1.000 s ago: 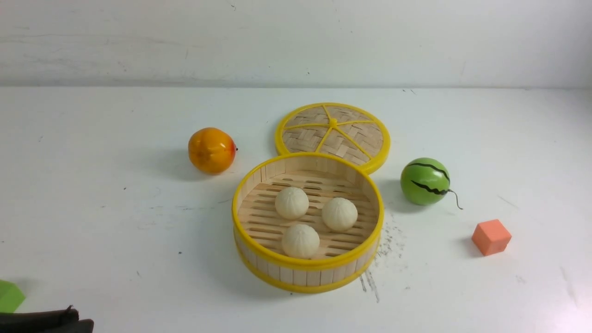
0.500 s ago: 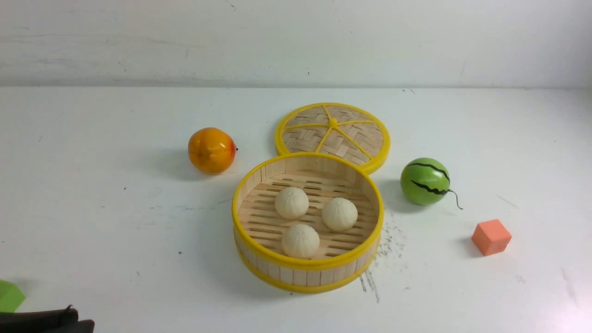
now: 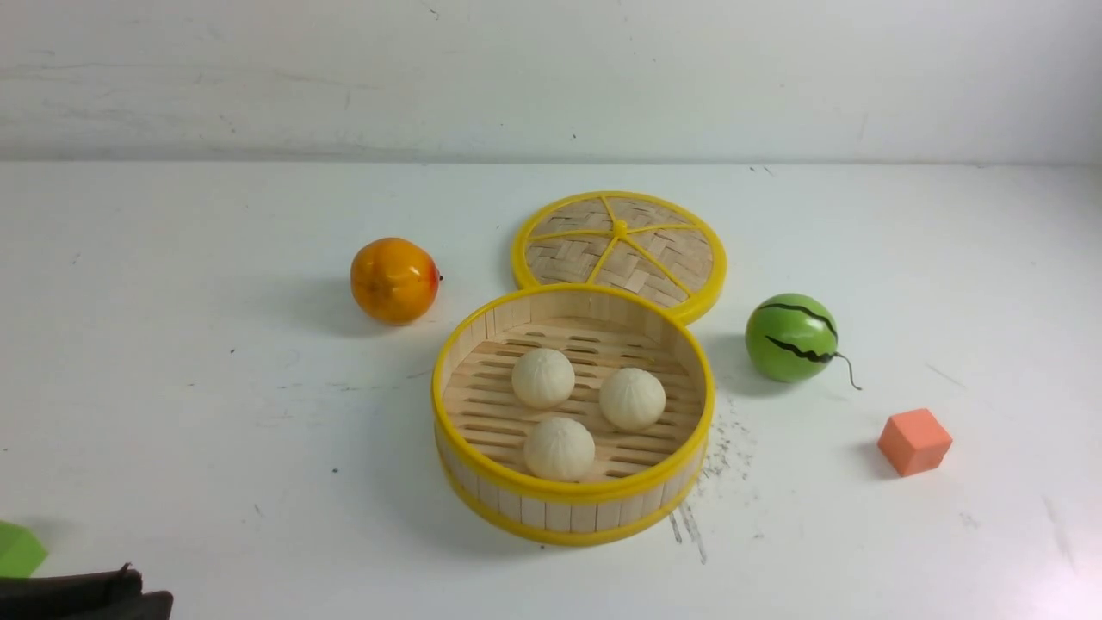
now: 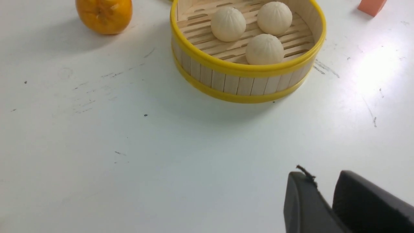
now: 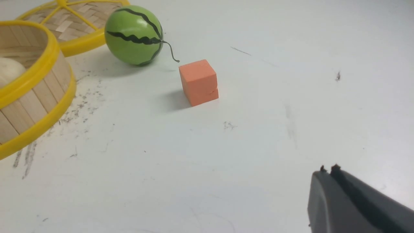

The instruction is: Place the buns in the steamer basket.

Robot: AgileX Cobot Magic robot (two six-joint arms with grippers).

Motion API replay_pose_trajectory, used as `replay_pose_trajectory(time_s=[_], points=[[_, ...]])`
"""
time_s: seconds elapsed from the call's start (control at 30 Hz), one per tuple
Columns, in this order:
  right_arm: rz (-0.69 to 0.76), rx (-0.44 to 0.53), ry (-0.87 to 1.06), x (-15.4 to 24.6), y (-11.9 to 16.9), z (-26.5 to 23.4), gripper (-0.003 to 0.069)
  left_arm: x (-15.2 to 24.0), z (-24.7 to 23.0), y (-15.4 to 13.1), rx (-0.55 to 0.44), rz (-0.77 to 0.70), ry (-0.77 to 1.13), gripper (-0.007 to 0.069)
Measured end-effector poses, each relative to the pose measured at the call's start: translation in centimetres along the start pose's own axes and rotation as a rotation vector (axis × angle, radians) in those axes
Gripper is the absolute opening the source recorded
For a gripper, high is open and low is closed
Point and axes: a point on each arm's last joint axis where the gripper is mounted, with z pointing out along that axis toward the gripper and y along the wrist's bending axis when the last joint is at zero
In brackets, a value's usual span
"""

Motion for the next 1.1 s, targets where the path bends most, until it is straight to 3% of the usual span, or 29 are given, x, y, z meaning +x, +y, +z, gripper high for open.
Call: replay_pose_trajectory(time_s=[0.13,0.23,0.43,0.53,0.67,0.8,0.93,1.1], points=[[0.000,0.000,0.000,0.0,0.0,0.0,0.0002,-0.3,0.0,-0.1,0.006,-0.044,-0.030,0.0099],[0.000,0.000,0.000,0.0,0.0,0.0,0.0003,-0.4,0.0,0.0,0.007,-0.104,-0.050,-0.0008],[0.000,0.000,0.001,0.0,0.0,0.0,0.0013,0.4,-0.3,0.3,-0.001,-0.198,-0.144,-0.0013],[0.000,0.000,0.001,0.0,0.0,0.0,0.0018,1.8,-0.3,0.9,-0.043,-0.256,-0.292,-0.0013],[0.000,0.000,0.001,0.0,0.0,0.0,0.0021,4.0,-0.1,1.7,-0.124,-0.279,-0.435,-0.0013],[0.001,0.000,0.001,0.0,0.0,0.0,0.0021,7.3,0.1,2.6,-0.306,-0.296,-0.533,-0.0013],[0.001,0.000,0.001,0.0,0.0,0.0,0.0027,9.4,0.8,3.4,-0.455,-0.333,-0.488,-0.0013],[0.001,0.000,0.001,0.0,0.0,0.0,0.0031,11.1,1.6,3.9,-0.523,-0.380,-0.405,-0.0013]])
